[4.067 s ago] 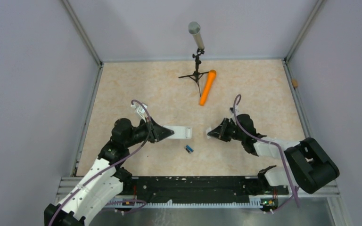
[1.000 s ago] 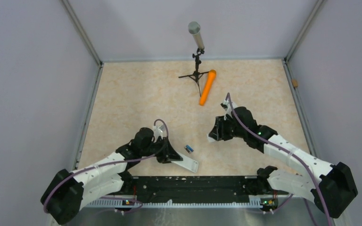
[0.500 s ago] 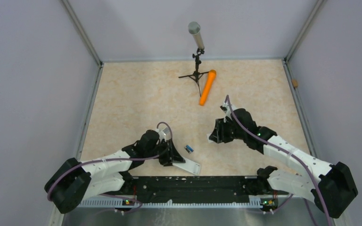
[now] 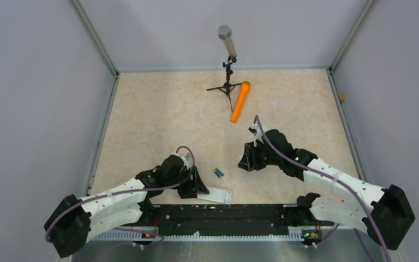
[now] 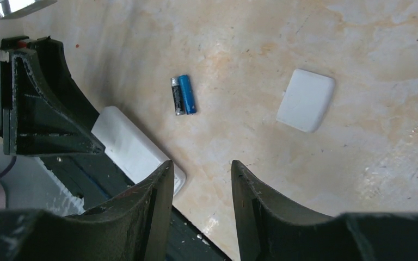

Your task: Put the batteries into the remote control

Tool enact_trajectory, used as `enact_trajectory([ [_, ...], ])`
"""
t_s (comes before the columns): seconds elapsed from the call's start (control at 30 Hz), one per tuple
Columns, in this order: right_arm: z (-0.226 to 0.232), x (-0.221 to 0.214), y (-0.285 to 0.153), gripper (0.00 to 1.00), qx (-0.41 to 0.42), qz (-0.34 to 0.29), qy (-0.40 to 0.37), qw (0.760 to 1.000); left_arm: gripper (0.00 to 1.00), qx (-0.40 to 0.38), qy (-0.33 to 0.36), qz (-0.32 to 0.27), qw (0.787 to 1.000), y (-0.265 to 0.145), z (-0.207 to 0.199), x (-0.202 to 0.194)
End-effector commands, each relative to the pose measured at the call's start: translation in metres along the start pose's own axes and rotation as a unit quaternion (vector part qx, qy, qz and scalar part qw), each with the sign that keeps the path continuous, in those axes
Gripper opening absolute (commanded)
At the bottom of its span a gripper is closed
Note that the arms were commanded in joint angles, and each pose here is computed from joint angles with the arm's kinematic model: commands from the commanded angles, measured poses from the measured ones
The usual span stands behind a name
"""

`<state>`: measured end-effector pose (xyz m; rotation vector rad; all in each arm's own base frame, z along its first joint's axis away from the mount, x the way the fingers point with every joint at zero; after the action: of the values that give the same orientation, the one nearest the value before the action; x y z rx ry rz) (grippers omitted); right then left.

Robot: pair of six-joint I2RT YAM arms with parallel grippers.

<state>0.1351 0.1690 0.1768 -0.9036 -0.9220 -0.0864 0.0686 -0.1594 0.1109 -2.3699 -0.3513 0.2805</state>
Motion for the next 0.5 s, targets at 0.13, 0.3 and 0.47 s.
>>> enact_trajectory([
  [0.13, 0.031, 0.002, 0.001, 0.42, 0.041, 0.009, -0.033, 0.999, 0.60, 0.044, 0.021, -0.031, 0.998, -0.021, -0.006, -0.003],
  [0.3, 0.056, -0.010, 0.000, 0.39, 0.075, 0.021, -0.064, 0.995, 0.57, 0.020, 0.057, -0.051, 0.997, -0.032, -0.033, 0.002],
  [0.47, 0.075, -0.024, 0.002, 0.22, 0.101, 0.028, -0.075, 0.992, 0.37, 0.022, 0.098, -0.079, 0.992, -0.034, -0.051, 0.012],
])
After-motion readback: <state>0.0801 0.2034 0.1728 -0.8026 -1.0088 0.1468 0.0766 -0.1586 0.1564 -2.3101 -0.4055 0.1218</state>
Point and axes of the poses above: each gripper's point midway between its finger pads, its own y axis out along the fingers, its own z axis along the line the jaws close on, x = y × z, the point moved 10 cm from there along -y, back along the fingers, and after that the axes turned 15 degrees about -y, right-handed, at the moved point
